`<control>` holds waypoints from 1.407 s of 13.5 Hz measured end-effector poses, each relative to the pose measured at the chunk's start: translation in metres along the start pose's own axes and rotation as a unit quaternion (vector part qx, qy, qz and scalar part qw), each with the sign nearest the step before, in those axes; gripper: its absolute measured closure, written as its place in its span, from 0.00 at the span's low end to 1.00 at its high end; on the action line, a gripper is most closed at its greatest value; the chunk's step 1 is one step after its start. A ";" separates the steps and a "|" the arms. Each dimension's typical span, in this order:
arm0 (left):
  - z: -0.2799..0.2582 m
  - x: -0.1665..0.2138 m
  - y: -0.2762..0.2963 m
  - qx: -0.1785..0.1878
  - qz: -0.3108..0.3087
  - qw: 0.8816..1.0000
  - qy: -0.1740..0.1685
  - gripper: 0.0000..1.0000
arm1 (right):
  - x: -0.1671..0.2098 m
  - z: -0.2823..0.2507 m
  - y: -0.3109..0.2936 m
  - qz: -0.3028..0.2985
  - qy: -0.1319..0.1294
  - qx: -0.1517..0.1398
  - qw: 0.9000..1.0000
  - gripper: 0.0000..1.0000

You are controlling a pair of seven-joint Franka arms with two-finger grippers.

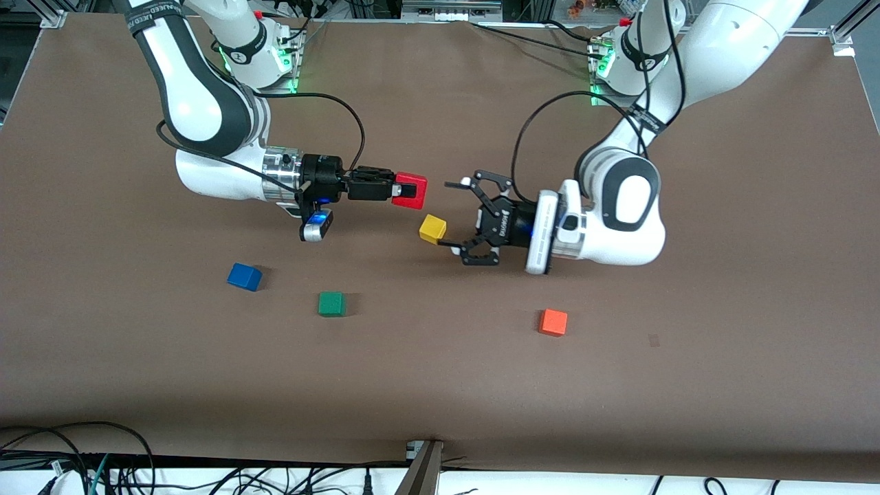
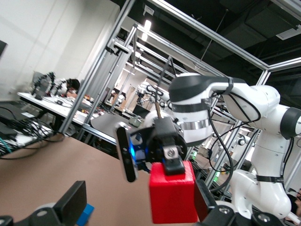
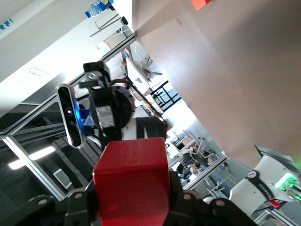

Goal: Pass red block to right arm, stack on blue
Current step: 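Open the left gripper and withdraw it while the right gripper holds the cube, then move the red cube with the right gripper over the blue cube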

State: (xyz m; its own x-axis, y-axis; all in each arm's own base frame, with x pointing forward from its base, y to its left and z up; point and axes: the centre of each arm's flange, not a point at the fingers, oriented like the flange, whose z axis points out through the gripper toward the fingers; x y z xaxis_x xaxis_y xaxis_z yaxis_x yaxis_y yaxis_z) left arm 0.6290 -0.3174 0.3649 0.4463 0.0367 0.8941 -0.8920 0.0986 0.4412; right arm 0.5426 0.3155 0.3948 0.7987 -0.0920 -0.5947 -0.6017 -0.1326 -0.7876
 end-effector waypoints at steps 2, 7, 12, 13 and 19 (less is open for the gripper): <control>-0.039 0.009 -0.008 -0.004 0.035 0.998 -0.046 0.00 | 0.001 -0.001 0.005 -0.022 0.007 -0.044 0.999 0.43; -0.187 0.065 0.004 -0.049 0.028 0.976 -0.209 0.00 | 0.019 -0.020 0.028 -0.117 0.069 -0.223 0.965 0.43; -0.356 0.094 0.046 0.059 -0.036 0.899 -0.433 0.00 | 0.051 -0.080 0.045 -0.205 0.109 -0.417 0.879 0.43; -0.383 0.100 0.057 0.095 -0.055 0.878 -0.467 0.00 | 0.059 -0.098 0.046 -0.217 0.119 -0.451 0.858 0.43; -0.376 0.191 0.140 0.325 -0.144 0.713 -0.605 0.00 | 0.114 -0.207 0.063 -0.276 0.163 -0.615 0.720 0.43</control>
State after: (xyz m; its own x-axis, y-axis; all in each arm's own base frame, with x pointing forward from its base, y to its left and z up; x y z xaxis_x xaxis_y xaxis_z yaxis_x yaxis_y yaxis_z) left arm 0.6164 0.0778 0.5689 0.5794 -0.8151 -0.0020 -0.7965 -0.5667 0.2110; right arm 0.5974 0.0926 0.3111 0.9939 0.1092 -0.0184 0.1086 -0.9936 -0.0310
